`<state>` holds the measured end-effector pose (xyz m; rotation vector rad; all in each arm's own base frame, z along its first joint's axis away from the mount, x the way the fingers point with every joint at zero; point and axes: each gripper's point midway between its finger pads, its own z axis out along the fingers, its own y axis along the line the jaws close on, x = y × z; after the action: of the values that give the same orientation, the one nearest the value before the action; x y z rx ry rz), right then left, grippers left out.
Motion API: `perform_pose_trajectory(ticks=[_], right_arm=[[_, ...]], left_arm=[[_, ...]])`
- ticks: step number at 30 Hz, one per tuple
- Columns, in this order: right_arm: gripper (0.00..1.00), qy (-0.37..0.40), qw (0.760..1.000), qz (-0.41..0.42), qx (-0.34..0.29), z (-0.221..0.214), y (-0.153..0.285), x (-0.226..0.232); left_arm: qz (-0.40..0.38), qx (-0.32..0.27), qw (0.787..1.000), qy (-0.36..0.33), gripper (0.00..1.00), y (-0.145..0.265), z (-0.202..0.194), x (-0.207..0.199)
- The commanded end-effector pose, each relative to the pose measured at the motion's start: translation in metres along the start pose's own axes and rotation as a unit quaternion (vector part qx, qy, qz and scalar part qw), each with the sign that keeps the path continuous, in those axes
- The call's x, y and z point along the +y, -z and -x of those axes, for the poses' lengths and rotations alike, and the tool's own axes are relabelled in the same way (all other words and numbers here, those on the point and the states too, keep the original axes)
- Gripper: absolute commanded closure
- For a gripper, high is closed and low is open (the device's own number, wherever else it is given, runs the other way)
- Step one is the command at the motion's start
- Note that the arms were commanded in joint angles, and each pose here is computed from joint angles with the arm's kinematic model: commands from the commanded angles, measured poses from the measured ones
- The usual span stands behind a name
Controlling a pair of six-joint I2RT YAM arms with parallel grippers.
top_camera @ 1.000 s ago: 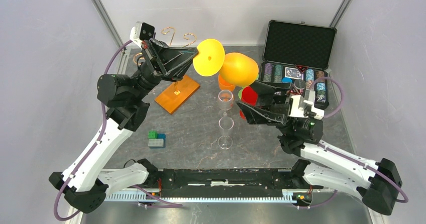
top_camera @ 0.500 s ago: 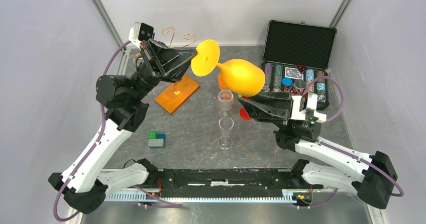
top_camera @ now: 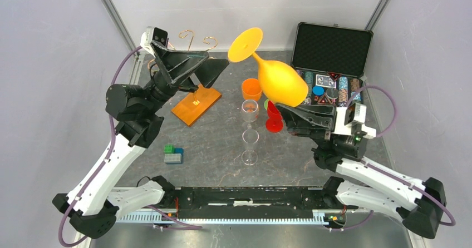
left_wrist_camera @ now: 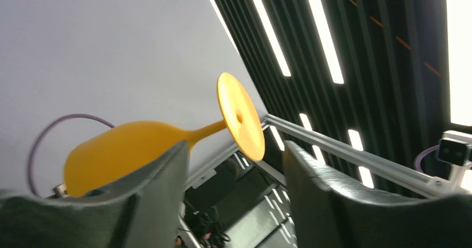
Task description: Take the wine glass off the wine glass rack
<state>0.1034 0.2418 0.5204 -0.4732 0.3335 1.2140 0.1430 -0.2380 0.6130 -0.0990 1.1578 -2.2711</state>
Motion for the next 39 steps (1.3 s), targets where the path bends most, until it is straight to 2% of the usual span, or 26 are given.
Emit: perform_pose_trajectory(ticks=[1,3,5,7,12,15,17,21,22,26,28,30,32,37,39], right_arm=[[1.00,0.035,0.993,-0.099,0.055,0.003,0.003,-0.034],[1.00,0.048,0.978,-0.164,0.121,-0.009,0.018,-0.056],[1.00,0.061,0.947,-0.250,0.190,-0.017,0.040,-0.082],[1.00,0.069,0.912,-0.319,0.249,-0.019,0.066,-0.099],[1.00,0.090,0.825,-0.413,0.375,0.002,0.113,-0.111],[1.00,0.088,0.773,-0.427,0.461,0.012,0.133,-0.105],[1.00,0.069,0.750,-0.420,0.507,0.016,0.140,-0.094],[1.00,0.020,0.703,-0.406,0.584,0.008,0.166,-0.070],[1.00,0.013,0.687,-0.403,0.605,0.002,0.177,-0.065],[1.00,-0.030,0.614,-0.372,0.696,-0.033,0.232,-0.036],[1.00,-0.048,0.574,-0.369,0.729,-0.043,0.258,-0.024],[1.00,-0.055,0.545,-0.371,0.750,-0.047,0.277,-0.016],[1.00,-0.060,0.528,-0.362,0.766,-0.050,0.288,-0.011],[1.00,-0.075,0.524,-0.341,0.777,-0.055,0.290,-0.003],[1.00,-0.081,0.511,-0.332,0.789,-0.060,0.298,0.001]], left_arm=[[0.022,-0.005,0.996,-0.086,0.16,0.012,-0.004,0.003],[0.060,-0.020,0.991,-0.115,0.08,0.020,0.001,0.020],[0.102,-0.034,0.982,-0.153,0.02,0.030,0.006,0.037],[0.128,-0.033,0.969,-0.211,0.00,0.039,0.009,0.046],[0.222,-0.005,0.919,-0.327,0.00,0.067,0.016,0.082],[0.280,0.017,0.884,-0.374,0.00,0.084,0.022,0.099],[0.309,0.029,0.863,-0.400,0.00,0.095,0.025,0.106],[0.364,0.016,0.840,-0.402,0.00,0.117,0.034,0.117],[0.374,0.028,0.816,-0.440,0.00,0.124,0.039,0.121],[0.395,0.038,0.792,-0.465,0.00,0.140,0.042,0.129],[0.408,0.034,0.783,-0.469,0.00,0.148,0.045,0.133],[0.414,0.034,0.777,-0.473,0.00,0.153,0.045,0.134],[0.426,0.020,0.768,-0.478,0.00,0.159,0.051,0.135],[0.432,0.016,0.760,-0.486,0.00,0.168,0.052,0.135],[0.435,0.013,0.757,-0.487,0.00,0.170,0.053,0.135]])
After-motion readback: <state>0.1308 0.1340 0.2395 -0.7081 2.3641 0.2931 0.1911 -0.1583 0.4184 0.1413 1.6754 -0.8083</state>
